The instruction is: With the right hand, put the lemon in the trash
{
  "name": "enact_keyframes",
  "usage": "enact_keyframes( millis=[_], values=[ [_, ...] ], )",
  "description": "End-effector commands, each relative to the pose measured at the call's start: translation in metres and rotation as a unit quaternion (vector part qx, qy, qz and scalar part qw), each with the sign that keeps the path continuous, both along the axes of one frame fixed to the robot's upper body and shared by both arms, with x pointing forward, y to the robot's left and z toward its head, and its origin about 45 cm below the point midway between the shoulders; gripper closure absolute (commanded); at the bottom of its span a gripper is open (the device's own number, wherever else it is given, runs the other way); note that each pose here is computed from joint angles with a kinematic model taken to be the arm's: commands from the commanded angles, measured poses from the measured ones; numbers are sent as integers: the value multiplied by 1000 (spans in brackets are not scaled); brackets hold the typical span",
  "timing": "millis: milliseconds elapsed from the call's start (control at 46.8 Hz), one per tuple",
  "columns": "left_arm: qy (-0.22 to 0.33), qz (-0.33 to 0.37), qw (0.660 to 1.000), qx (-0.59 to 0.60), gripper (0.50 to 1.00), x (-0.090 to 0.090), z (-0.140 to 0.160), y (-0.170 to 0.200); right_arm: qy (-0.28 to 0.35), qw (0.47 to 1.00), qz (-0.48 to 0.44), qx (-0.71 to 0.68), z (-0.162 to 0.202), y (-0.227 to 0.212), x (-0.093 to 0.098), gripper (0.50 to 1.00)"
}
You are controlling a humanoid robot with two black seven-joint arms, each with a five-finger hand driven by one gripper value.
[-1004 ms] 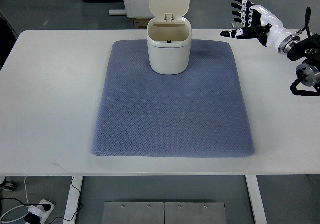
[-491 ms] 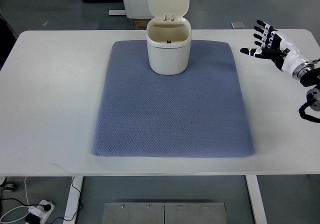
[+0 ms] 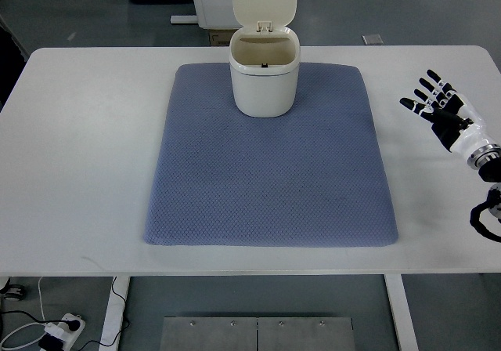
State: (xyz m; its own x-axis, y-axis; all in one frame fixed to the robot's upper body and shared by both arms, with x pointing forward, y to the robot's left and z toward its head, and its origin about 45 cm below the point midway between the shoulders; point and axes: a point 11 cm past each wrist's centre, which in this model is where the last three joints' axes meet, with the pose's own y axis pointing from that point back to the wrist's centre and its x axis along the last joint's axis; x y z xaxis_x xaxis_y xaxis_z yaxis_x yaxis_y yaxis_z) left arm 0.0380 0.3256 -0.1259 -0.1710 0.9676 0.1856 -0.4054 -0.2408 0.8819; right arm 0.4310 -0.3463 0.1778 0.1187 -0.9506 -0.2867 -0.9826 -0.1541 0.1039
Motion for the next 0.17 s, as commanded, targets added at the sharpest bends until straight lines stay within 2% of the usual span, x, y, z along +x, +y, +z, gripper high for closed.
enact_keyframes(
  millis=[0,150],
  values=[
    [0,0,1000,0,500,0,0,0,-2,1000,-13,21,-3,4,-5,500],
    [0,0,1000,0,500,0,0,0,-2,998,-35,50,-7,16,-10,500]
  ],
)
